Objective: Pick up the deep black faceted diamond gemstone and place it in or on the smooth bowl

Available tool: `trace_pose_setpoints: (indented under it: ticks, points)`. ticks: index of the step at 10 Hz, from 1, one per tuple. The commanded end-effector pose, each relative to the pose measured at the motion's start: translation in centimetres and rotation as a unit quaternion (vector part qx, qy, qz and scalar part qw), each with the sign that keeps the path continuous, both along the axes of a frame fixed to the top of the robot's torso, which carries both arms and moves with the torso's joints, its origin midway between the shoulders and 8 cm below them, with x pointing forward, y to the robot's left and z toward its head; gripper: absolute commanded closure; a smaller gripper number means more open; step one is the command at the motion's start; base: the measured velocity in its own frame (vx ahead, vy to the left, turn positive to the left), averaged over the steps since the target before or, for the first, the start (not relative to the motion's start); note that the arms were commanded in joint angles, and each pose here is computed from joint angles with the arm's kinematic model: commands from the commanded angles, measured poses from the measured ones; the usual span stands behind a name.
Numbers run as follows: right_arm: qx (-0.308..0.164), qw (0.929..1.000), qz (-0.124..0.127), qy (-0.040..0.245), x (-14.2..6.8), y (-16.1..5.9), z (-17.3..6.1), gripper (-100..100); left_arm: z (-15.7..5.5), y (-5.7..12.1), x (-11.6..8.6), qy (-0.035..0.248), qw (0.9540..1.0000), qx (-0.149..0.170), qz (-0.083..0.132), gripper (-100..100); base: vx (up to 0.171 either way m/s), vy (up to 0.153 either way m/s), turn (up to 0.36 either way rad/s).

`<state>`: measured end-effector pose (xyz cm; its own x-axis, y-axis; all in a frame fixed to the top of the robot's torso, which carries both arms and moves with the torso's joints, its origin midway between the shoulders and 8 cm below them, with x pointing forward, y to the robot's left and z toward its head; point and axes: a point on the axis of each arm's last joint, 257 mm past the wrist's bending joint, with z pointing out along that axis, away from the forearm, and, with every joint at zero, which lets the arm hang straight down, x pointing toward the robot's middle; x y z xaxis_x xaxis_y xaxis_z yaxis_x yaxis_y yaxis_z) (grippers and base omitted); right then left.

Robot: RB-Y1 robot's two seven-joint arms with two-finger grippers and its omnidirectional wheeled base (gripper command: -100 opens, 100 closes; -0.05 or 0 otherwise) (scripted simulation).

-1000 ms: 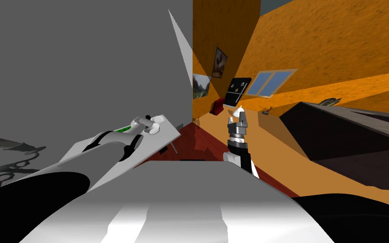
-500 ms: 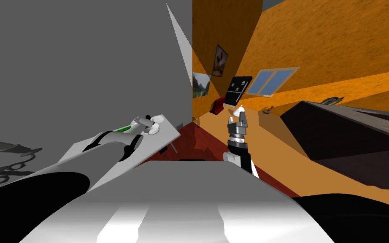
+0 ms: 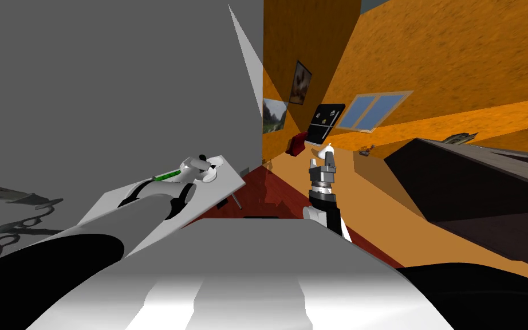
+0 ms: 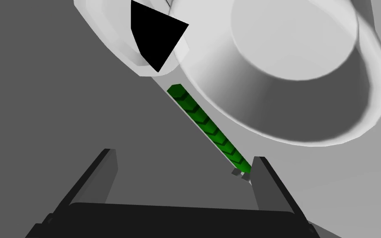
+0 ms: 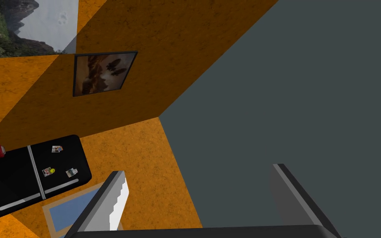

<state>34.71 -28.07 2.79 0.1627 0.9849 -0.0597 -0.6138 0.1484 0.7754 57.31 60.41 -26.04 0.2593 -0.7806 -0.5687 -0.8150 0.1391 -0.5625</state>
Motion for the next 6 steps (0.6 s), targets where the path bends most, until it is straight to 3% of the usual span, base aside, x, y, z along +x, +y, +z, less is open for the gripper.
trace_pose_setpoints:
  ticks: [1,2,4,5,6]
  points:
    - [0.0,1.0,0.0,0.0,0.0,0.0,0.0,0,-0.1,0.1,0.2,-0.003,1.0,0.0,-0.001,-100,0.0,0.0,0.0]
    - [0.0,1.0,0.0,0.0,0.0,0.0,0.0,0,0.6,-1.9,1.7,-0.004,0.9997,0.003,-0.024,-100,0.021,-0.003,0.137]
    - [0.0,1.0,0.0,0.0,0.0,0.0,0.0,0,0.7,-1.6,1.5,-0.006,0.9998,-0.002,-0.021,-100,0.021,-0.011,0.022]
    - [0.0,1.0,0.0,0.0,0.0,0.0,0.0,0,1.2,-3.4,2.6,-0.006,0.9993,0.002,-0.038,-100,0.027,-0.014,0.113]
    - [0.0,1.0,0.0,0.0,0.0,0.0,0.0,0,1.5,-3.1,2.7,-0.008,0.9992,0.001,-0.04,-100,0.03,-0.017,0.067]
